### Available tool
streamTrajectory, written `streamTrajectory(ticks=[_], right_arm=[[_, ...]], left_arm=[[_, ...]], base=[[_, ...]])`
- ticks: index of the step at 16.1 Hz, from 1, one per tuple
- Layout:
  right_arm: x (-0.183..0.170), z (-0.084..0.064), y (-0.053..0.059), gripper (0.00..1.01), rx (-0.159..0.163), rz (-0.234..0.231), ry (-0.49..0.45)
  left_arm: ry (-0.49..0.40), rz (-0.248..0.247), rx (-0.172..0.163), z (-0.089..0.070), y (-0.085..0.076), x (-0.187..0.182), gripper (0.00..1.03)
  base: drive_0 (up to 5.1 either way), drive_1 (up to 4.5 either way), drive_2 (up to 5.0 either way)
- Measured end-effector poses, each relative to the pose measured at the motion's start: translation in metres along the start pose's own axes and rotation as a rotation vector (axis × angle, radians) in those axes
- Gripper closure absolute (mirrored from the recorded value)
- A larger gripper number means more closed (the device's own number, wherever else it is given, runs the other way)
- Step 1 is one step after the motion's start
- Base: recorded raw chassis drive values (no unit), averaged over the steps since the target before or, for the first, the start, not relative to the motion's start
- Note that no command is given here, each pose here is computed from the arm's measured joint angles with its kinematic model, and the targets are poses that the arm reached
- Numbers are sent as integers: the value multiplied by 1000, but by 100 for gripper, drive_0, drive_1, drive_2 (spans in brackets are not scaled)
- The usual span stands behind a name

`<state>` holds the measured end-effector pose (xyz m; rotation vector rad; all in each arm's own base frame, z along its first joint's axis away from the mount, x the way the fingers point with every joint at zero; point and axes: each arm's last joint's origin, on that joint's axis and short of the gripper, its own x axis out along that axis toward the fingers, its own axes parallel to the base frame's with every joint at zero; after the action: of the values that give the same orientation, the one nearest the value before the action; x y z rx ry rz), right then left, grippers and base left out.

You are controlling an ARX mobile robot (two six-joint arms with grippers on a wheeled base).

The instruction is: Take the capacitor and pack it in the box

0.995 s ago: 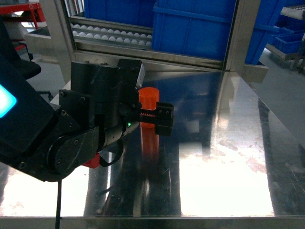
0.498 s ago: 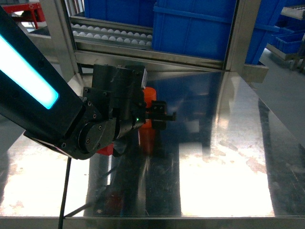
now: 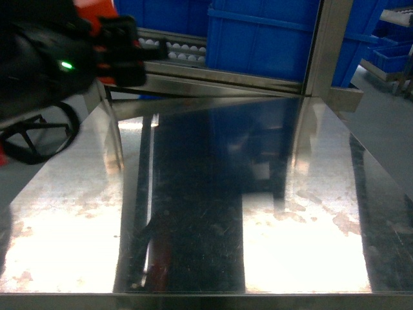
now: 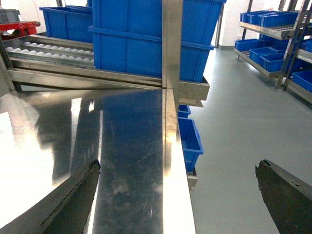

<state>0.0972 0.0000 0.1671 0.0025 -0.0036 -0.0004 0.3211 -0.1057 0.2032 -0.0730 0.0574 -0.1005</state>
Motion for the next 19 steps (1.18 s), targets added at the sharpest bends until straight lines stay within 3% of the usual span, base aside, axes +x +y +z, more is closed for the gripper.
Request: streamTrajectory(ticks=[2, 8, 10, 12, 14, 15, 16, 19], right_arm=[[0, 0, 0, 3, 0, 0, 0], [0, 0, 0, 3, 0, 0, 0], [0, 0, 0, 3, 0, 0, 0], [0, 0, 0, 3, 0, 0, 0], [0, 0, 0, 3, 0, 0, 0], [0, 0, 0, 3, 0, 0, 1], [0, 0, 0, 3, 0, 0, 1], [0, 0, 0, 3, 0, 0, 0]], left_arm=[[-50, 103, 7, 14, 20, -61, 58], [-95, 195, 32, 20, 29, -147, 58], [-129, 222, 25, 25, 28, -184, 58], [-203, 220, -41, 36, 31, -213, 58], [-170, 233, -21, 33, 31, -210, 58], [-90, 164, 40, 28, 35, -211, 58], [-51, 131, 63, 19, 42, -212, 58], [-62, 109, 59, 3, 58, -217, 58]], base=[[0, 0, 0], [0, 0, 0], [0, 0, 0], [0, 0, 0], [0, 0, 0], [0, 0, 0], [0, 0, 0], [0, 0, 0]])
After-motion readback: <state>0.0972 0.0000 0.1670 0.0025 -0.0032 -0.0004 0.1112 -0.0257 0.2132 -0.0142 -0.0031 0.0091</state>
